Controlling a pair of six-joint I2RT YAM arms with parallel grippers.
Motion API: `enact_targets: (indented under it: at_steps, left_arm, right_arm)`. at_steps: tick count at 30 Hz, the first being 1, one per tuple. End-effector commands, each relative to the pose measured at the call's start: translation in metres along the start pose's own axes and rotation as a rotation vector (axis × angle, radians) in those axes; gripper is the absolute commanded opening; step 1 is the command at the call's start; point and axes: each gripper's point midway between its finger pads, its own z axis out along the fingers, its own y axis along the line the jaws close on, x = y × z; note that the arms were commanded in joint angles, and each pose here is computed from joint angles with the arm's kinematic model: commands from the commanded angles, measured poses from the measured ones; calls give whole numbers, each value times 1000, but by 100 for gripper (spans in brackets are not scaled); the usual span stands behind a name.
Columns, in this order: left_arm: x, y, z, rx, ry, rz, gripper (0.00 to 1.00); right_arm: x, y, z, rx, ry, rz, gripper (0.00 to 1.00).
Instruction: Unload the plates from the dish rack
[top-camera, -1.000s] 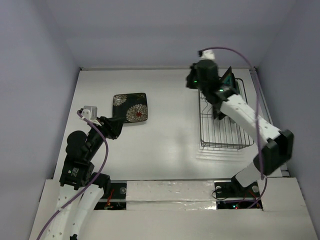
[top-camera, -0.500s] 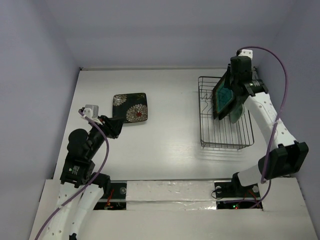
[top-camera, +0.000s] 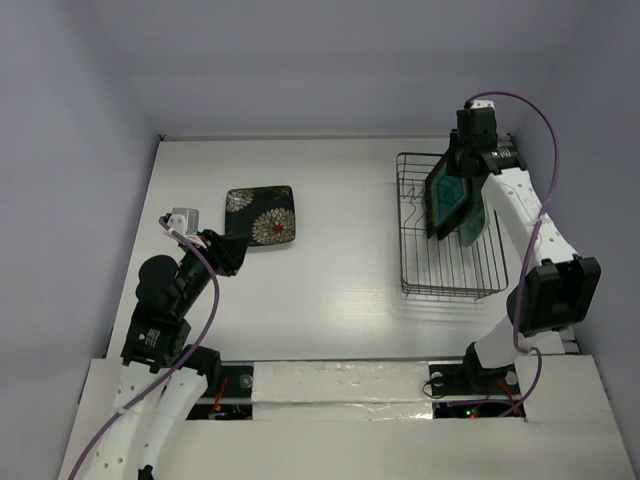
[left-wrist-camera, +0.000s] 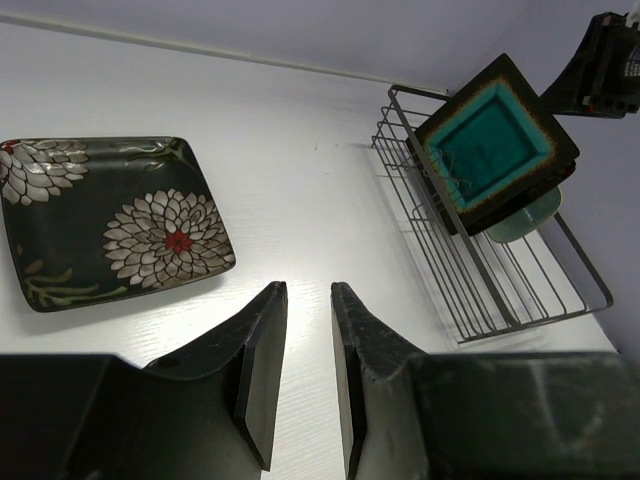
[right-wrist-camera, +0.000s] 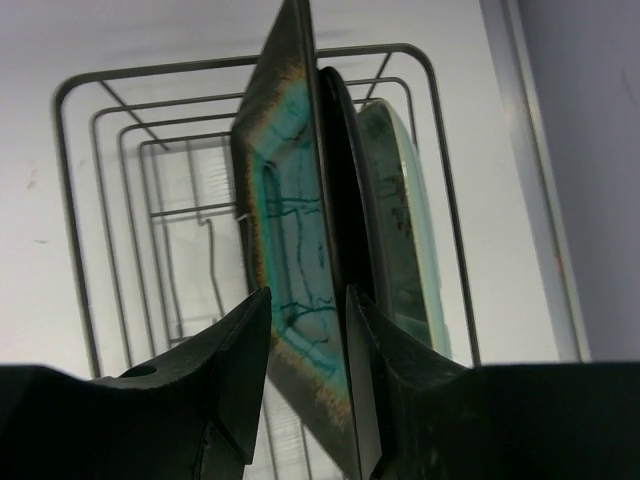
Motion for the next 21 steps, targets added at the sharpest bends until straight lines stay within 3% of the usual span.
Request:
enact_targets:
  at_steps: [1,13,21]
  left_arm:
    - [-7,-6,2,27,-20,7,22]
    - [-7,-7,2,30,-20,7,22]
    - [-6,-7,2,30,-17,5,22]
  right_arm:
    - [-7,3,4,-12,-18,-4,42]
    - [2,16,14,-62,17,-19,46]
    - [31,28,51,-57,104,-54,47]
